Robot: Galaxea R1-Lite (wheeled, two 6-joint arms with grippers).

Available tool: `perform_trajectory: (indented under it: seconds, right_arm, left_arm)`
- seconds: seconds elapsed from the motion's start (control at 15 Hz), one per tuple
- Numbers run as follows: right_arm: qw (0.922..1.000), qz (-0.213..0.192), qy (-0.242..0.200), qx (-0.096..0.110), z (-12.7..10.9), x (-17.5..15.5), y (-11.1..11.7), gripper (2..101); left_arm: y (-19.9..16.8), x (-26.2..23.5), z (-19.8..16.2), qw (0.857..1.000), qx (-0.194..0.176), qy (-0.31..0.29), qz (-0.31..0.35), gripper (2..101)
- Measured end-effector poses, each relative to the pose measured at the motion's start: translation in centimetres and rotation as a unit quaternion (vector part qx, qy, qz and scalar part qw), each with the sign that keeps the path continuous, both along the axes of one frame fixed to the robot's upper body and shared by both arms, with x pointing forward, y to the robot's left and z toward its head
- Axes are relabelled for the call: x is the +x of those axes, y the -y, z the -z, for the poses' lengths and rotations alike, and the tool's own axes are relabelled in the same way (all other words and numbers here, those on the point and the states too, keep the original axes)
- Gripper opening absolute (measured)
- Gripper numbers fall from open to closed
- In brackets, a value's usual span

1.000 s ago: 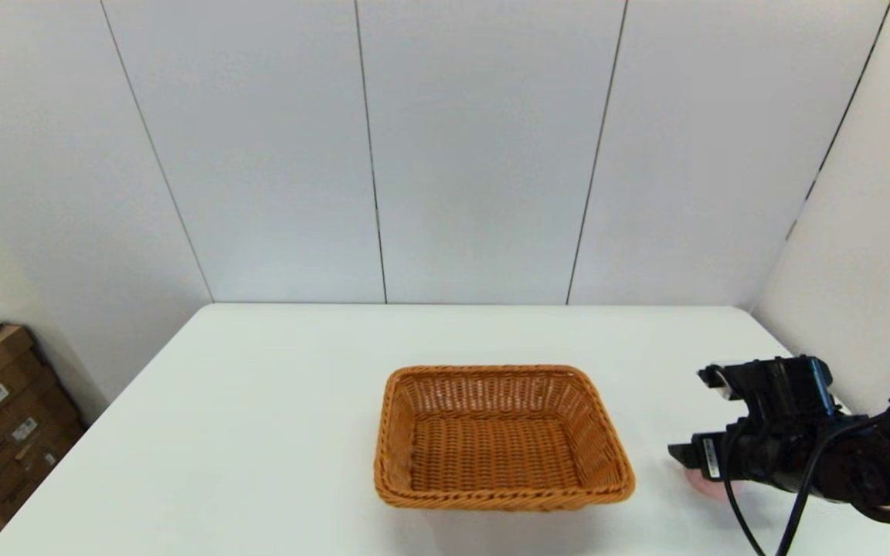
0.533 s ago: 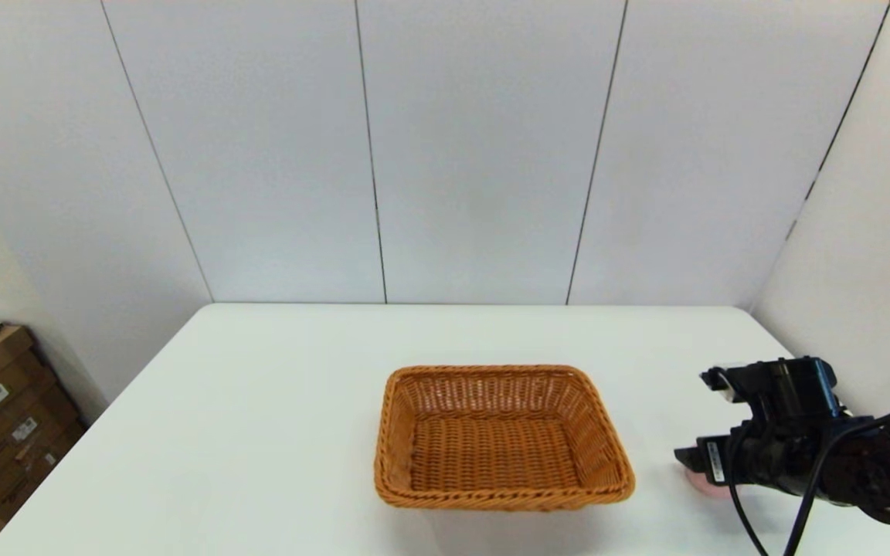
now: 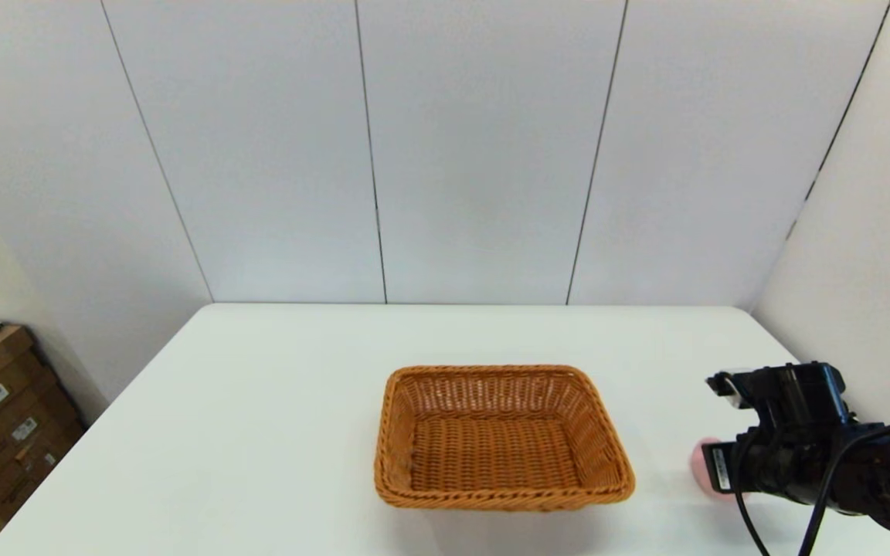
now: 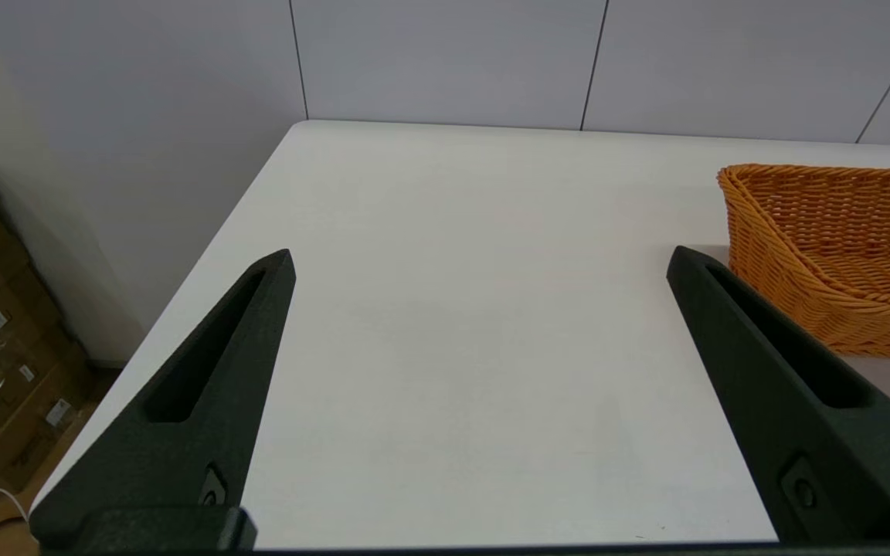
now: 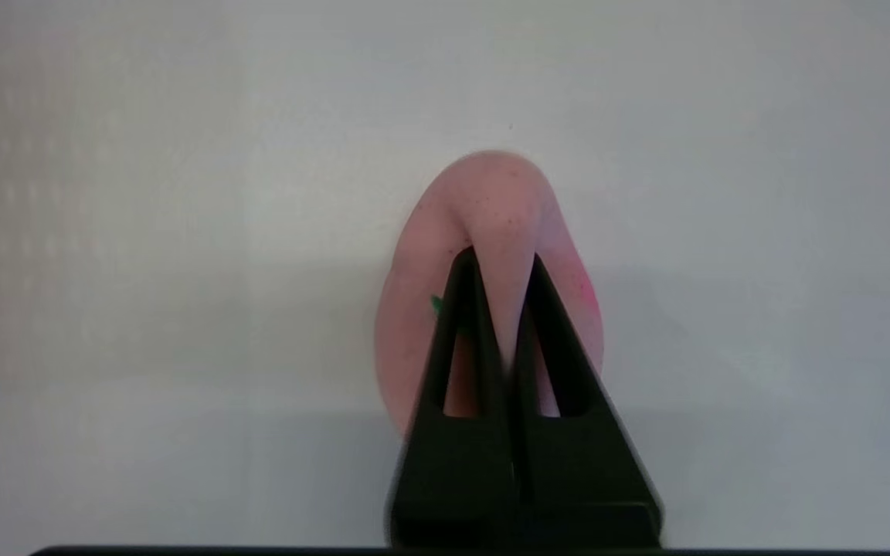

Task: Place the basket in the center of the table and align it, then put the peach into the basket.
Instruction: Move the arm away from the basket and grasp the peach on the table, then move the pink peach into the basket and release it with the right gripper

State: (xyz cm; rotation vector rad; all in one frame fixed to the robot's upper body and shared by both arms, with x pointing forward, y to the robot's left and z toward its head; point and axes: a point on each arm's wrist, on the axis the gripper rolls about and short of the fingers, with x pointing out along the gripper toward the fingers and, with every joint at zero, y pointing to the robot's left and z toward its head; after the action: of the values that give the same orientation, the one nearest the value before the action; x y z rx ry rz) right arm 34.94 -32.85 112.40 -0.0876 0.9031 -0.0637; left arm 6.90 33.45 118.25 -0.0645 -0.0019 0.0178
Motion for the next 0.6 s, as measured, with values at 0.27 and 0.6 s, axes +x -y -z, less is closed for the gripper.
perform_trajectory:
  seconds: [0.27, 0.6]
  right_arm:
    - [1.0000, 0.000, 0.006, 0.002, -0.4, -0.3, -0.1, 4.7]
    - [0.9923, -0.039, 0.115, 0.022, -5.3, 1.7, -3.0, 4.7]
  left_arm:
    - [0.0, 0.0, 0.0, 1.000, -0.001, 0.000, 0.000, 97.8]
    - [0.0, 0.0, 0.0, 1.000, -0.002, 0.000, 0.000, 97.8]
